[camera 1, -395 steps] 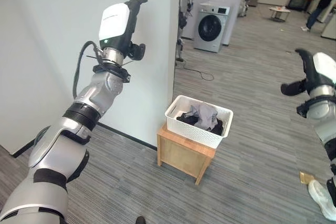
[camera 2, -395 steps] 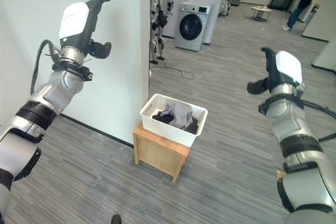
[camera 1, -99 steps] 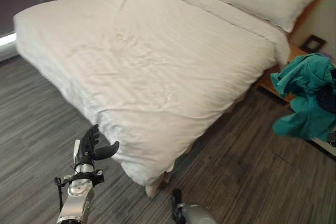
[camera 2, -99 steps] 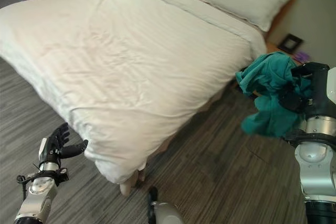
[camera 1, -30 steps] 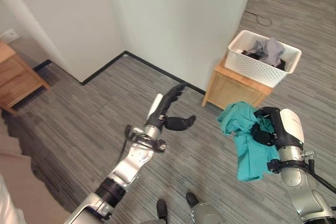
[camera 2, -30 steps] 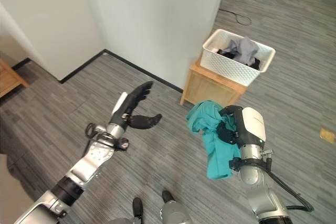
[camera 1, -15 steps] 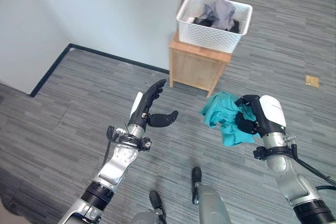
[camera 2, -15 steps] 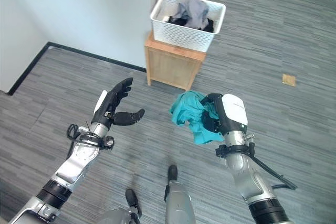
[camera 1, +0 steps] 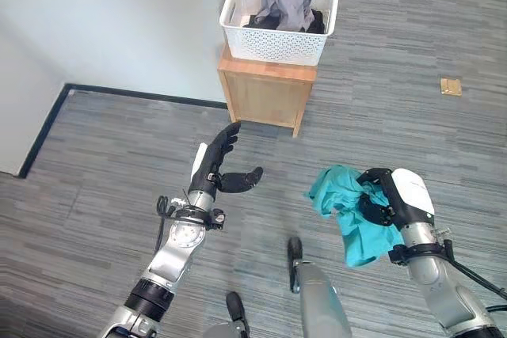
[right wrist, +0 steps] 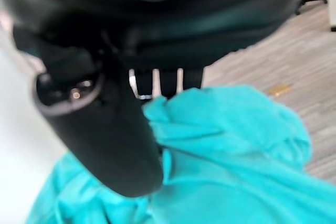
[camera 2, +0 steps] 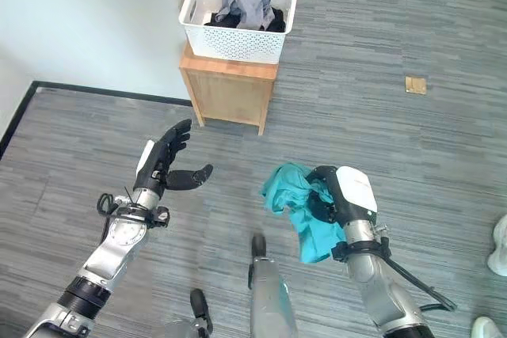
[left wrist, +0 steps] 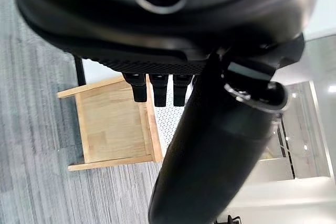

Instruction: Pick up bed clothes into laundry basket.

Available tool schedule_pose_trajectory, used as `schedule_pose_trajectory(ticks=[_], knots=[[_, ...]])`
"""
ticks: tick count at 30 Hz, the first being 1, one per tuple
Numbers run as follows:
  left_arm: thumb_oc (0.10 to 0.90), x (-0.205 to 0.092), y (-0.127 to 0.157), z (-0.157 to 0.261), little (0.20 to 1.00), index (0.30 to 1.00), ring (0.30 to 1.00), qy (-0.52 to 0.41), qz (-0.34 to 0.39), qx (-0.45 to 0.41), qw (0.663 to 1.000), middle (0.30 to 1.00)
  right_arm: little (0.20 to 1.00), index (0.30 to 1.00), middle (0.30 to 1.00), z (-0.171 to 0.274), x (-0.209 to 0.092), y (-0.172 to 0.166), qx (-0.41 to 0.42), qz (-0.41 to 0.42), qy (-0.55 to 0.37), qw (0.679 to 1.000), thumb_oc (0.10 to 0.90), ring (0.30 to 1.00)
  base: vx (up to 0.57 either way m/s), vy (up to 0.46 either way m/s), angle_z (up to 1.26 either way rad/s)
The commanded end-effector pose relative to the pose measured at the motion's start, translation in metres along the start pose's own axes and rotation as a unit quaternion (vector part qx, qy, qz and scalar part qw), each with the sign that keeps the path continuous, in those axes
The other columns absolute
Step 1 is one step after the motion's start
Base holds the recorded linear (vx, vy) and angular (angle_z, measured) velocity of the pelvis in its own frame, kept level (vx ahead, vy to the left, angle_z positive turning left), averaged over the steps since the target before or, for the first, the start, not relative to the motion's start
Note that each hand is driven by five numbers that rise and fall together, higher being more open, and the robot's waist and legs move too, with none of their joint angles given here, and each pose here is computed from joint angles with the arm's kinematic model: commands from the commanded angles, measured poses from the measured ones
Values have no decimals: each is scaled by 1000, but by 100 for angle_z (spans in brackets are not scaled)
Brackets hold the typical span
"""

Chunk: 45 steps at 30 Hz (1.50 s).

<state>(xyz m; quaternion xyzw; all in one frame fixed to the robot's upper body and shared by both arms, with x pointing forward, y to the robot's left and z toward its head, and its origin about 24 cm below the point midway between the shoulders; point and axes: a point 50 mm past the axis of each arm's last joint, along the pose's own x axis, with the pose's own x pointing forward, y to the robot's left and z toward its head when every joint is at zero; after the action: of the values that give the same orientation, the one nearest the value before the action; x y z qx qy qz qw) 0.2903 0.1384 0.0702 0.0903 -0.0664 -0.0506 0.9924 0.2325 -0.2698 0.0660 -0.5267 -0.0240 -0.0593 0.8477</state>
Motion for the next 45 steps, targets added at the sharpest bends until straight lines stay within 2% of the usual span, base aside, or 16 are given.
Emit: schedule_pose_trajectory(ticks=[1, 4, 9, 14, 25, 31, 35, 38, 45], knots=[[800, 1, 5, 41, 900, 900, 900, -119, 15, -35, 992, 900, 300, 300, 300, 26, 2, -27, -2, -60, -86, 994, 400, 300, 308, -394, 7], [800, 2, 9, 39, 900, 900, 900, -115, 28, -54, 992, 900, 300, 300, 300, 21, 0, -27, -8, -40, -82, 996, 400, 300, 354, -476, 16], [800, 6, -1, 43, 900, 900, 900, -119, 12, -64, 991, 900, 300, 300, 300, 22, 8, -36, -12, -36, -87, 995, 400, 300, 319, -309, -26], [800, 6, -13, 38, 900, 900, 900, -104, 8, -77, 992, 900, 300, 300, 300, 21, 5, -37, -14, -31, -91, 995, 400, 300, 369, 27, -28], [800, 6, -20, 30, 900, 900, 900, -85, 15, -81, 993, 900, 300, 300, 300, 13, 4, -34, -33, -17, -78, 996, 400, 300, 380, 41, -16], [800, 5, -24, 27, 900, 900, 900, -76, 6, -72, 995, 900, 300, 300, 300, 34, 30, -46, -84, -44, -124, 988, 400, 300, 519, 110, -67], [800, 9, -28, 31, 900, 900, 900, -81, -6, -72, 994, 900, 300, 300, 300, 41, 36, -55, -104, -66, -137, 983, 400, 300, 397, 61, 3], [800, 18, -37, 44, 900, 900, 900, -102, -22, -66, 992, 900, 300, 300, 300, 56, 54, -92, -152, -133, -156, 967, 400, 300, 363, 111, -13], [800, 25, -30, 58, 900, 900, 900, -133, -23, -58, 989, 900, 300, 300, 300, 96, 54, -161, -185, -256, -221, 923, 400, 300, 262, -35, 2]])
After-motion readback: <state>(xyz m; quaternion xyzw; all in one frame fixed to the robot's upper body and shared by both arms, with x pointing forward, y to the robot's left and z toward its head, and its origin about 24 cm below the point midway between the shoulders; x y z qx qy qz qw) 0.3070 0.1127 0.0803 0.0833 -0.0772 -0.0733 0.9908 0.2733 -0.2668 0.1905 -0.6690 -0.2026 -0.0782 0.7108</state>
